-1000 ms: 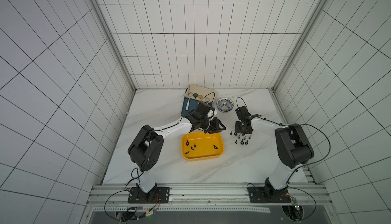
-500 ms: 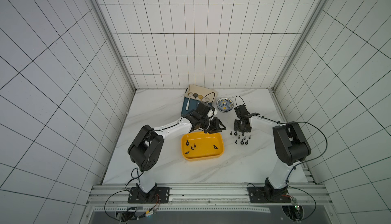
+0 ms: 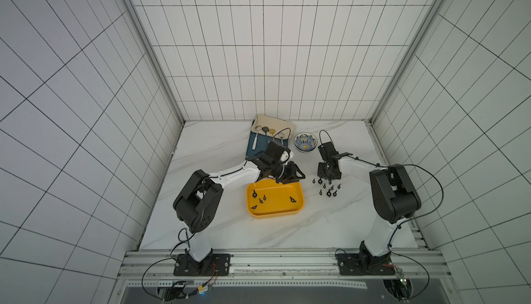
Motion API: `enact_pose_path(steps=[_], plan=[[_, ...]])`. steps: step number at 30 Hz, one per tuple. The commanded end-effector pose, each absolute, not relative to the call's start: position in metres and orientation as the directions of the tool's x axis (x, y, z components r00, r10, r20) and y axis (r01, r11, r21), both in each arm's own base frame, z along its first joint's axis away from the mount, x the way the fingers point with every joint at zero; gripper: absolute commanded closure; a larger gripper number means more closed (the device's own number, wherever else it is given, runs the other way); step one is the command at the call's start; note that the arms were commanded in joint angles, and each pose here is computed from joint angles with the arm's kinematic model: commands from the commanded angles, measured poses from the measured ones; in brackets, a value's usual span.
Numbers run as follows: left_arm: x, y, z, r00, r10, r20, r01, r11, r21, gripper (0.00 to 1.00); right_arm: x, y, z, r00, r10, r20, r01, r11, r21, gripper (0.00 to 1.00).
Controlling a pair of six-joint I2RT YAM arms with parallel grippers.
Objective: Take out the wing nut from the storage box
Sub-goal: Place the wing nut at the center of the board, then pick up the wing nut from the storage box.
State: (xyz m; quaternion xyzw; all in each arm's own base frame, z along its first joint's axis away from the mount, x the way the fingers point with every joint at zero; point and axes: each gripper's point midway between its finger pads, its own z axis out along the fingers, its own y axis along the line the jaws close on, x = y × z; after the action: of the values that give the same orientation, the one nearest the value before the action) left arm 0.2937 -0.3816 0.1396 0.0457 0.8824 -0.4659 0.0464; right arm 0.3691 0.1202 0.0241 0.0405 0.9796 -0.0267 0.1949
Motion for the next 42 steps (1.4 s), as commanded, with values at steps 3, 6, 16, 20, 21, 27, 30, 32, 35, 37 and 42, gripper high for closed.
enact_pose_path(steps=[3,6,16,20,21,27,30,32,35,37,42], plan=[[0.295,-0.374,0.158,-0.984,0.027,-0.174,0.160,0.544,-0.823,0.60,0.376,0.121,0.057,-0.902,0.077,-0.426,0.092,0.996,-0.016,0.81],[0.297,-0.370,0.159,-0.984,0.018,-0.176,0.157,0.550,-0.821,0.60,0.376,0.122,0.069,-0.891,0.080,-0.448,0.091,0.996,-0.004,0.81],[0.300,-0.352,0.173,-0.979,-0.016,-0.201,0.158,0.557,-0.815,0.60,0.367,0.128,0.100,-0.864,0.071,-0.498,0.075,0.997,0.012,0.80],[0.301,-0.339,0.183,-0.975,-0.034,-0.218,0.161,0.566,-0.809,0.60,0.359,0.131,0.109,-0.859,0.063,-0.509,0.062,0.998,0.018,0.80],[0.301,-0.334,0.185,-0.975,-0.041,-0.219,0.157,0.569,-0.807,0.60,0.358,0.133,0.112,-0.857,0.057,-0.512,0.057,0.998,0.017,0.80],[0.299,-0.304,0.195,-0.971,-0.085,-0.223,0.135,0.577,-0.806,0.60,0.343,0.145,0.124,-0.850,0.021,-0.527,0.017,1.000,0.012,0.79],[0.298,-0.283,0.196,-0.970,-0.113,-0.214,0.110,0.582,-0.806,0.60,0.329,0.166,0.130,-0.851,-0.036,-0.524,-0.043,0.999,0.001,0.80],[0.295,-0.264,0.194,-0.971,-0.137,-0.195,0.079,0.587,-0.806,0.60,0.314,0.191,0.137,-0.845,-0.091,-0.528,-0.116,0.993,0.015,0.80],[0.293,-0.223,0.190,-0.964,-0.210,-0.163,0.011,0.581,-0.814,0.60,0.287,0.238,0.147,-0.829,-0.174,-0.531,-0.241,0.969,0.058,0.79],[0.291,-0.193,0.188,-0.952,-0.268,-0.147,-0.038,0.580,-0.814,0.60,0.270,0.266,0.151,-0.820,-0.216,-0.530,-0.303,0.949,0.082,0.79],[0.280,-0.142,0.172,-0.924,-0.365,-0.117,-0.140,0.605,-0.784,0.60,0.240,0.338,0.143,-0.804,-0.320,-0.501,-0.441,0.886,0.141,0.78]])
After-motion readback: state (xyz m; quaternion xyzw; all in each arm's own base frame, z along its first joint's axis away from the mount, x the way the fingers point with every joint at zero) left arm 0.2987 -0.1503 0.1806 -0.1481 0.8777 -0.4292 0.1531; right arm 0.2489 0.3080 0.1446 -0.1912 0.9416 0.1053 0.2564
